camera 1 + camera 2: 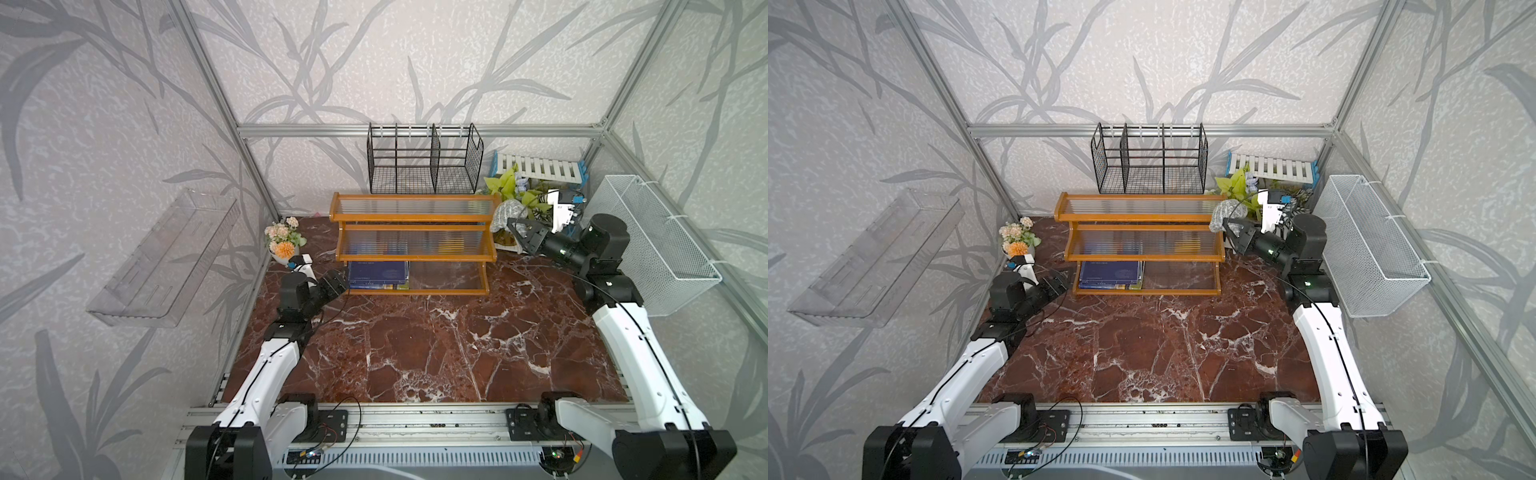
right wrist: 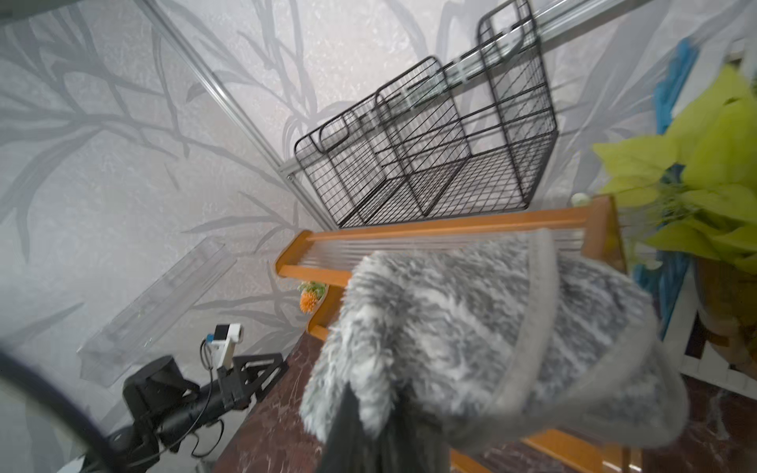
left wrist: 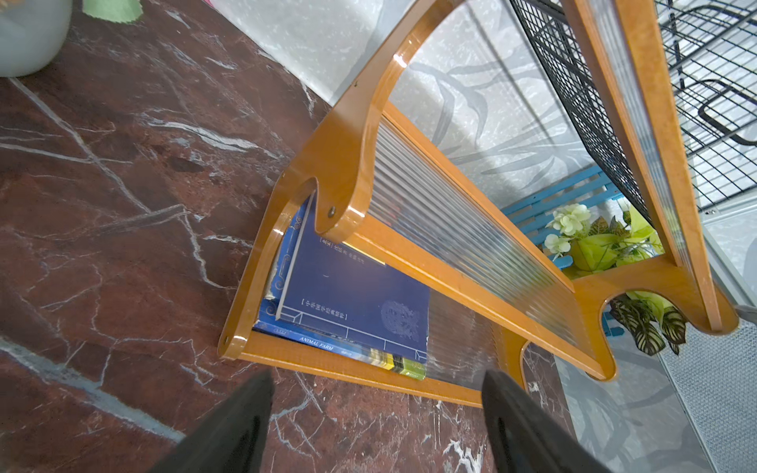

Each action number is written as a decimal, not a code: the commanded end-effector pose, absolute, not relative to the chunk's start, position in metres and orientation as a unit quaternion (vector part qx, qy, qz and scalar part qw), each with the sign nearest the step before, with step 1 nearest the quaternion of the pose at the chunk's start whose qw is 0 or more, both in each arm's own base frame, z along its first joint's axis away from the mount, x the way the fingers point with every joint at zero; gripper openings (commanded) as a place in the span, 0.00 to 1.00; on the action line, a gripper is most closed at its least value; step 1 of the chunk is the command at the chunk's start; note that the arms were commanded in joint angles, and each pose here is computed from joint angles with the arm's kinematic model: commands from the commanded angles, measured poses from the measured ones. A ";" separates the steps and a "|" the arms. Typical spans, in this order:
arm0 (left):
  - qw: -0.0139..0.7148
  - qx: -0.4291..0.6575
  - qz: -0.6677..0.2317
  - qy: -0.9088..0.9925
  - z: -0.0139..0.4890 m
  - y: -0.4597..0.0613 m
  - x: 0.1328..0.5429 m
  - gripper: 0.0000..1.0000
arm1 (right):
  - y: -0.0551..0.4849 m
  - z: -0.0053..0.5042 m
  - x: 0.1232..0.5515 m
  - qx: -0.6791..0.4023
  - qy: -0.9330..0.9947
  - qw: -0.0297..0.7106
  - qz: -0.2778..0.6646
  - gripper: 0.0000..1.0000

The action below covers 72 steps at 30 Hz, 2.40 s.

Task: Wipe the bookshelf clean with a cloth
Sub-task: Wipe the dust from the shelf, then place the cleaning item at the center of the board, then pick up the cleaning item at the center of the board.

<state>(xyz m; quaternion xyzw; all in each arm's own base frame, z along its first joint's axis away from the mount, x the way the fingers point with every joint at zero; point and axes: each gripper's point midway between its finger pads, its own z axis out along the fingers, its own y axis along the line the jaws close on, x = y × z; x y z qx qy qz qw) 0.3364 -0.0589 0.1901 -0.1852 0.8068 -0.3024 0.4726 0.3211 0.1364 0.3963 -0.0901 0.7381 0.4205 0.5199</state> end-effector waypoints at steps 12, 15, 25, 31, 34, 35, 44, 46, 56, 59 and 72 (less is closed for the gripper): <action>0.465 -0.136 -0.289 0.826 0.189 -0.101 0.282 0.86 | 0.289 0.213 0.238 -0.212 0.831 0.305 0.414 0.01; 0.456 -0.133 -0.293 0.830 0.180 -0.109 0.276 0.86 | 0.320 0.180 0.229 -0.228 0.843 0.263 0.409 0.02; 0.421 -0.113 -0.305 0.847 0.144 -0.138 0.258 0.86 | 0.330 0.127 0.207 -0.241 0.870 0.187 0.388 0.52; 0.389 -0.082 -0.292 0.870 0.116 -0.159 0.243 0.86 | 0.298 0.150 0.192 -0.253 0.872 0.207 0.364 0.69; 0.373 -0.060 -0.299 0.876 0.103 -0.175 0.231 0.86 | 0.277 0.156 0.194 -0.231 0.881 0.228 0.344 0.70; 0.368 -0.048 -0.301 0.878 0.098 -0.181 0.226 0.86 | 0.271 0.158 0.195 -0.225 0.882 0.238 0.340 0.70; 0.326 0.057 -0.277 0.902 0.062 -0.232 0.191 0.87 | 0.238 0.146 0.201 -0.169 0.893 0.249 0.335 0.71; 0.321 0.068 -0.262 0.907 0.054 -0.237 0.191 0.86 | 0.237 0.145 0.201 -0.165 0.893 0.247 0.337 0.71; 0.294 0.065 -0.177 0.937 0.028 -0.235 0.201 0.00 | 0.227 0.139 0.202 -0.153 0.899 0.252 0.323 0.71; 0.311 0.035 -0.173 0.934 0.045 -0.222 0.209 0.00 | 0.225 0.138 0.203 -0.151 0.900 0.252 0.321 0.71; 0.459 -0.198 -0.184 0.847 0.175 -0.057 0.288 0.01 | 0.217 0.144 0.212 -0.153 0.899 0.265 0.312 0.71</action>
